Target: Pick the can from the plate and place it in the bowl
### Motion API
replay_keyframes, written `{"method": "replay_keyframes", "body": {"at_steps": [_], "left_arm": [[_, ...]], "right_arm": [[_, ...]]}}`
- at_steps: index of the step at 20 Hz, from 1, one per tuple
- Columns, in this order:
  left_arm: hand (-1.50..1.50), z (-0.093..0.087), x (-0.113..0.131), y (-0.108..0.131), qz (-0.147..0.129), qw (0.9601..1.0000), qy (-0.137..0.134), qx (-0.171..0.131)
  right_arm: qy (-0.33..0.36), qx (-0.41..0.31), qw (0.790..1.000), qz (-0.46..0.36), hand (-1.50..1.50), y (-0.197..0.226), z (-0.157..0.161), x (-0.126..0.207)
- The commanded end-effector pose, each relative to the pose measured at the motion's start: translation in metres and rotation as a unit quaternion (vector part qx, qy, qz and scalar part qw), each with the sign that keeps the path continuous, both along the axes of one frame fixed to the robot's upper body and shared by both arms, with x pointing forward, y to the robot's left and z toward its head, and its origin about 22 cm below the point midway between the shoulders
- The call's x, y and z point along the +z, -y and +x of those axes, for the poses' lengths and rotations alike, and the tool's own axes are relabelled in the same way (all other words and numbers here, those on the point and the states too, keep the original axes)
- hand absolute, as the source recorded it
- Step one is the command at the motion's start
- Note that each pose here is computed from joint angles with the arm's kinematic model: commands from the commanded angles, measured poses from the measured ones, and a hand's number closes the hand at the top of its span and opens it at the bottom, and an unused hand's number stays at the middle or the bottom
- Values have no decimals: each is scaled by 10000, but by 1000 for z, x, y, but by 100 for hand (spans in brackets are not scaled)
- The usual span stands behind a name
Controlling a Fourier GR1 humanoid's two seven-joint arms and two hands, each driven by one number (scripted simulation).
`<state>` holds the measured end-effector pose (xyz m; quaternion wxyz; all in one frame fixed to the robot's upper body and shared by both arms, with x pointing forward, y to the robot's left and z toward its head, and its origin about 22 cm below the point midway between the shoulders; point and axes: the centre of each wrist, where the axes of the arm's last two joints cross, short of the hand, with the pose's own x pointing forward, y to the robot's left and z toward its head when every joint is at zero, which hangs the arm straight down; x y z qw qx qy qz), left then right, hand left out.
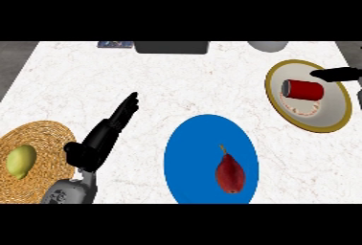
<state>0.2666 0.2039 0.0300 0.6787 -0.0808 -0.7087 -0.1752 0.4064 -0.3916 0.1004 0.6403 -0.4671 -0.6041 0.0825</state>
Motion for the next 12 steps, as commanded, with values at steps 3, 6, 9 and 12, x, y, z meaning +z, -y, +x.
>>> {"method": "replay_keyframes", "body": {"at_steps": [3,6,9,12], "left_arm": [[0,3,6,0,-80,9999,-22,74],[0,5,12,6,-72,9999,27,65],[0,-3,-3,-15,-11,9999,3,146],[0,4,1,-3,-38,9999,-80,144]], "right_arm": [[520,-542,9934,872,-150,68,-35,9],[708,-833,9892,978,-150,84,-44,17],[1030,-1054,9828,1109,-150,124,-88,-6],[1150,-1038,9806,1203,-150,155,-118,0]]}}
